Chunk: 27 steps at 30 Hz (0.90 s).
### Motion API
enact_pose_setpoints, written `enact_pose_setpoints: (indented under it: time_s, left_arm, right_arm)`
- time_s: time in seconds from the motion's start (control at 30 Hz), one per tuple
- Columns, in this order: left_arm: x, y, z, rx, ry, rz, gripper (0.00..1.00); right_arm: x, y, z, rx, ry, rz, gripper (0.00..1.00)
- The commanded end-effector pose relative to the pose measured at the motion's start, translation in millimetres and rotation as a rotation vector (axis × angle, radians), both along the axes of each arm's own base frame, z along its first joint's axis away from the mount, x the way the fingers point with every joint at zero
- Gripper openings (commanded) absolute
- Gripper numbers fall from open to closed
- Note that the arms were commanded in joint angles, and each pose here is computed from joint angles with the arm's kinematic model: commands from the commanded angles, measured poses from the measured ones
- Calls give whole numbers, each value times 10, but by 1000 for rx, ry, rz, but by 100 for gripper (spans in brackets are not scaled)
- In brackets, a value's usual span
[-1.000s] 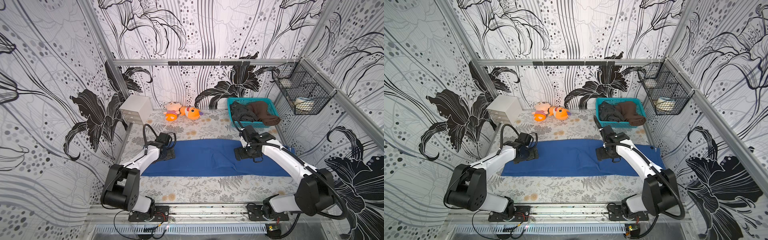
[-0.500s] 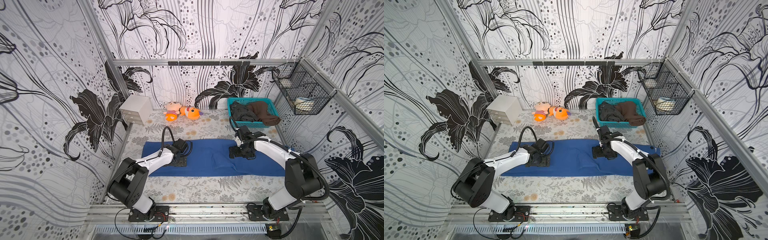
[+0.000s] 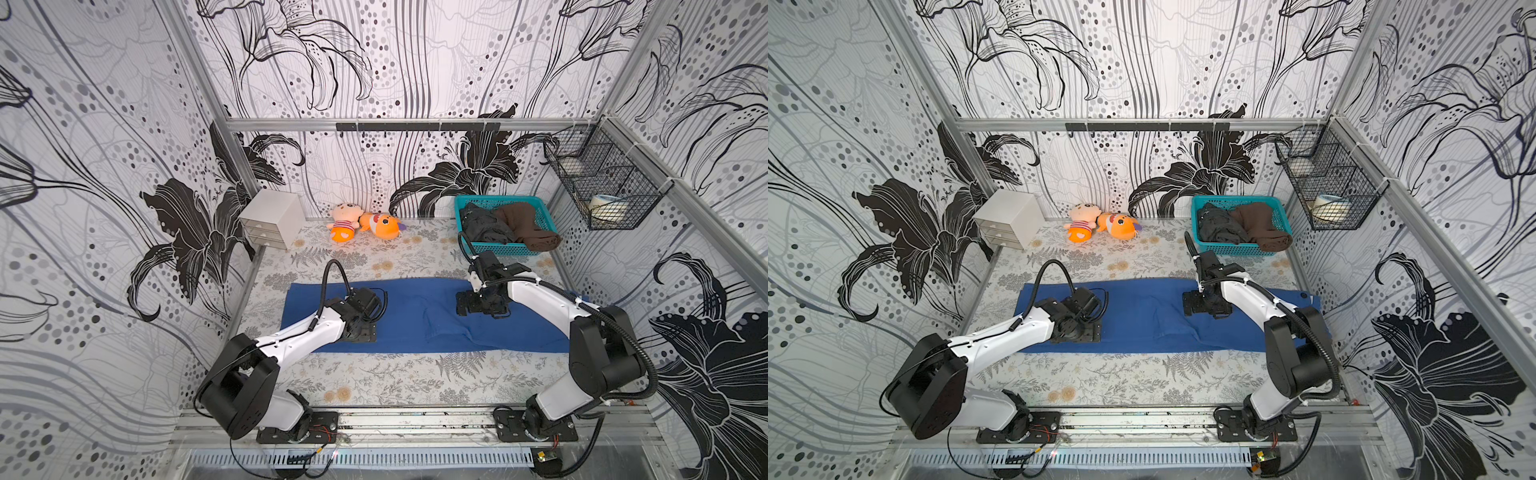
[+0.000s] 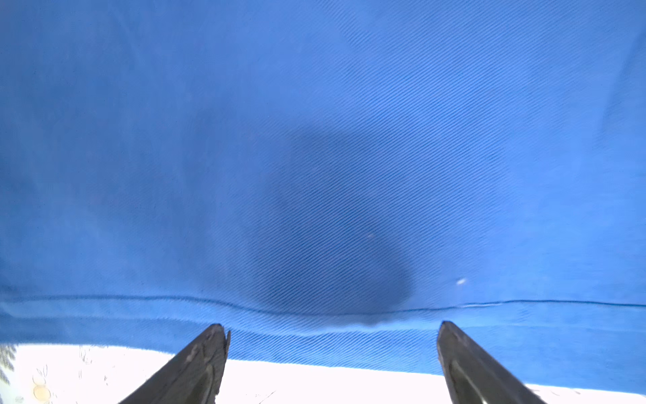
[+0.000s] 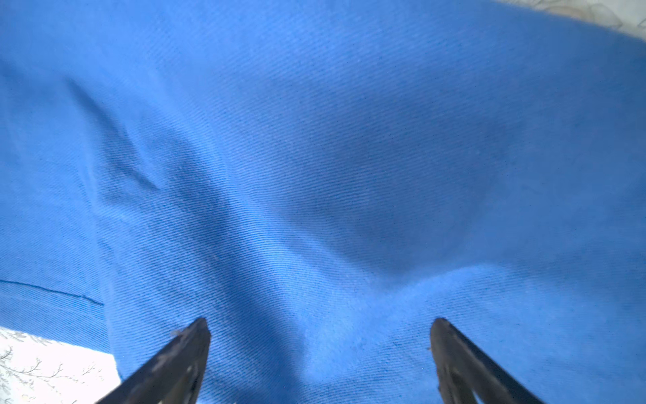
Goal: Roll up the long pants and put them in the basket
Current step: Fold the long pant at the center of the board.
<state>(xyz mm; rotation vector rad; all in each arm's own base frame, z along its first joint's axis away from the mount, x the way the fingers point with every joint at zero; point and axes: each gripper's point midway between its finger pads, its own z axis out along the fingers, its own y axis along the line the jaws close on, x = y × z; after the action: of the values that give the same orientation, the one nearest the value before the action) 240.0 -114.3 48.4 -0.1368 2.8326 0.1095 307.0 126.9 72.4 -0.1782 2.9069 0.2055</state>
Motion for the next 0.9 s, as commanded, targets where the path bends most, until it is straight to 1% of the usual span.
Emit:
enact_pose_setpoints:
  time_s: [0.0, 0.13, 0.23, 0.4, 0.53, 0.67, 0.7, 0.73, 0.77, 0.87]
  left_arm:
    - [-22, 28, -22, -14, -9, 57, 94]
    - [0, -15, -140, -34, -12, 68, 94]
    - [25, -12, -211, -16, -1, 71, 93]
    - [61, -37, -273, -20, -5, 76, 91]
    - [70, -14, -283, -6, -10, 79, 85]
    - [71, 11, -253, 7, -15, 79, 75]
    - [70, 19, -249, 10, -16, 78, 70]
    - [64, 33, -248, 17, -16, 79, 62]
    - [60, 42, -246, 21, -17, 79, 54]
    - [38, 81, -251, 34, -15, 84, 23]
  right_arm:
    - [-52, 8, -73, 10, 29, 12, 99]
    - [-45, 22, -69, 19, 28, 12, 100]
    - [-42, 21, -54, 19, 23, 13, 99]
    - [-50, 21, -55, 19, 23, 15, 100]
    - [-50, 22, -55, 21, 22, 14, 100]
    - [-51, 23, -64, 21, 24, 15, 100]
    - [-47, 22, -65, 19, 23, 15, 100]
    - [-47, 18, -66, 17, 23, 14, 100]
    - [-43, 14, -66, 16, 21, 13, 100]
    - [-43, 14, -75, 15, 24, 13, 99]
